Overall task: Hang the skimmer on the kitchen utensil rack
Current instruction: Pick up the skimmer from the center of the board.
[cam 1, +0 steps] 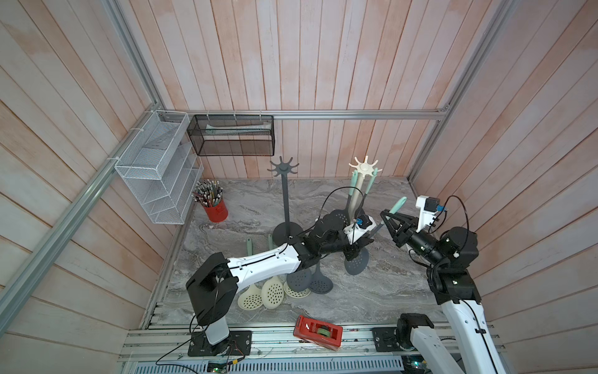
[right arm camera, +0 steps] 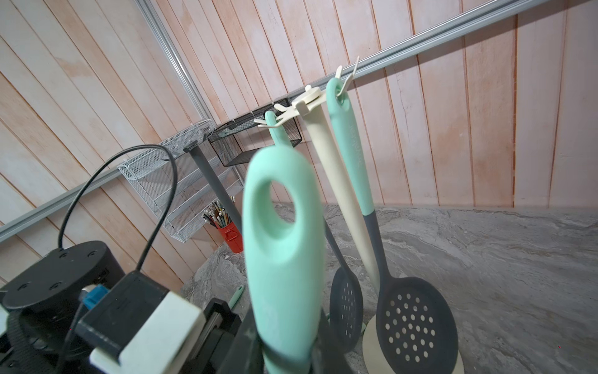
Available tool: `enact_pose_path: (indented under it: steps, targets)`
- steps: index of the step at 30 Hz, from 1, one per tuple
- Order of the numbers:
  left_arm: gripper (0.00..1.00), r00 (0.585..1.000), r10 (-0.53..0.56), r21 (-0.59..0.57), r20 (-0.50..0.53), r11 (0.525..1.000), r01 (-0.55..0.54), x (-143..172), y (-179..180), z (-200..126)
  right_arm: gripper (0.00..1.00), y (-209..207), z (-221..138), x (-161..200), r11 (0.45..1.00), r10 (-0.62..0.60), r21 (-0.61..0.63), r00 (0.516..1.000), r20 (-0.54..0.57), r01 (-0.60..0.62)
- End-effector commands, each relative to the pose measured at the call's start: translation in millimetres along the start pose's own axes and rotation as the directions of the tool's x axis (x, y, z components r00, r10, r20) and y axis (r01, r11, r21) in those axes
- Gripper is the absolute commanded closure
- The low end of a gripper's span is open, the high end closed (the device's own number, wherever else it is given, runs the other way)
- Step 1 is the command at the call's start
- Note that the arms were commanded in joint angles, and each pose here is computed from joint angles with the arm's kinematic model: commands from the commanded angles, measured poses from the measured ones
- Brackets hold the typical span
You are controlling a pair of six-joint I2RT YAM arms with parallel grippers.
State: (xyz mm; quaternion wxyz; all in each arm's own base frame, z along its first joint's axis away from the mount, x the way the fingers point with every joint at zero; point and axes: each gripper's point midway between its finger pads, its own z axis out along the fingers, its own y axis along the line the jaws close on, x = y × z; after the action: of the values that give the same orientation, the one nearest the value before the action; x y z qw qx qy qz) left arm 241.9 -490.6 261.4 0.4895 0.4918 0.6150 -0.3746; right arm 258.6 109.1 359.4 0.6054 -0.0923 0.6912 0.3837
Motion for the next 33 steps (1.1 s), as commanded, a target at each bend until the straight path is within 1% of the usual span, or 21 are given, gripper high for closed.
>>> enact_pose_path:
  steps: [1,3,4,7,11,14,17,21,23,25,28,33]
  targets:
    - [0.9,1.0,0.011,-0.003,-0.004,1.0,-0.011,-2.2,-0.5,9.6,1.0,8.0,-4.0,-14.6,1.0,-0.019,-0.009,0.999,0.044,0.019]
    - [0.98,1.0,0.011,-0.013,-0.008,1.0,-0.011,-1.6,1.9,12.0,1.0,6.6,-4.1,-14.5,1.0,-0.015,-0.001,0.999,0.044,0.015]
    - [1.0,1.0,0.009,-0.025,-0.006,1.0,-0.009,-3.3,3.6,12.5,0.98,5.2,-4.2,-13.9,1.0,-0.009,0.007,0.999,0.042,0.009]
    - [1.0,1.0,0.002,-0.075,0.003,0.997,-0.002,-6.7,12.4,12.2,0.8,0.8,-6.7,-13.5,0.999,0.003,0.04,0.999,0.048,-0.005]
    - [1.0,0.999,-0.031,-0.21,0.013,0.977,0.033,-13.5,36.6,10.2,0.48,-10.0,-15.1,-16.1,0.99,0.035,0.132,0.996,0.08,-0.045]
    - [1.0,0.999,-0.042,-0.299,0.01,0.953,0.044,-17.3,50.8,9.0,0.35,-16.1,-23.8,-16.7,0.978,0.064,0.192,0.992,0.108,-0.084]
    - [1.0,0.999,-0.033,-0.358,-0.008,0.933,0.028,-21.1,57.7,10.7,0.34,-19.8,-30.8,-14.6,0.965,0.102,0.226,0.986,0.13,-0.13]
    - [1.0,1.0,-0.014,-0.388,-0.028,0.922,0.002,-25.9,56.4,14.4,0.35,-24.6,-35.6,-5.3,0.947,0.17,0.251,0.976,0.133,-0.199]
    - [1.0,0.999,-0.007,-0.396,-0.033,0.918,-0.006,-28.3,54.7,16.1,0.38,-30.2,-39.0,-2.4,0.93,0.212,0.268,0.963,0.164,-0.25]
    - [1.0,0.999,-0.003,-0.397,-0.034,0.918,-0.01,-29.9,52.4,16.9,0.39,-31.0,-40.3,-0.8,0.923,0.241,0.258,0.953,0.186,-0.284]
    - [1.0,0.999,0.003,-0.395,-0.043,0.919,-0.02,-29.8,46.9,19.9,0.43,-33.2,-38.5,2.1,0.912,0.283,0.249,0.939,0.196,-0.326]
    - [1.0,0.998,0.019,-0.389,-0.059,0.92,-0.04,-30.2,36.9,27.6,0.46,-31.1,-34.8,1.5,0.909,0.299,0.234,0.932,0.206,-0.344]
